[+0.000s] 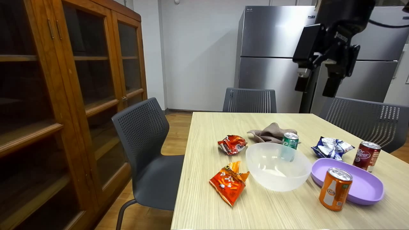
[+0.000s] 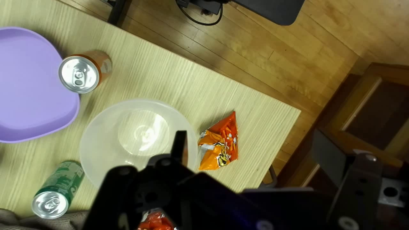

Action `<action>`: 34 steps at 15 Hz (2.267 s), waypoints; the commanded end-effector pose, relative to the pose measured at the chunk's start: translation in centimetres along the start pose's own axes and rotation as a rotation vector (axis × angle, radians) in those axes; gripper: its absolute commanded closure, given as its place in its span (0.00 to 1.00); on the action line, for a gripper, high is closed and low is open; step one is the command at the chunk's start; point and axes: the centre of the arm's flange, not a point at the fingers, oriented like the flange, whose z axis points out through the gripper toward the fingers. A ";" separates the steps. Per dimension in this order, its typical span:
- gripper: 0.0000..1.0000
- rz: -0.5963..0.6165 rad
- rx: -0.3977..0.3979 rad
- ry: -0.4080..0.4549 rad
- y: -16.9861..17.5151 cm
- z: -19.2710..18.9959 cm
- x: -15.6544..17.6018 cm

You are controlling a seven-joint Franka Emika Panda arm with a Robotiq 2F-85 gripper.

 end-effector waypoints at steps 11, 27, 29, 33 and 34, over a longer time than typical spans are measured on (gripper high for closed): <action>0.00 -0.124 -0.049 -0.085 -4.6 9.1 8.5; 0.00 -0.214 -0.102 -0.175 -5.9 12.0 8.1; 0.00 -0.247 -0.105 -0.190 -6.5 13.1 8.6; 0.00 -0.259 -0.125 -0.217 -7.7 15.4 9.9; 0.00 -0.254 -0.129 -0.219 -8.0 15.8 10.2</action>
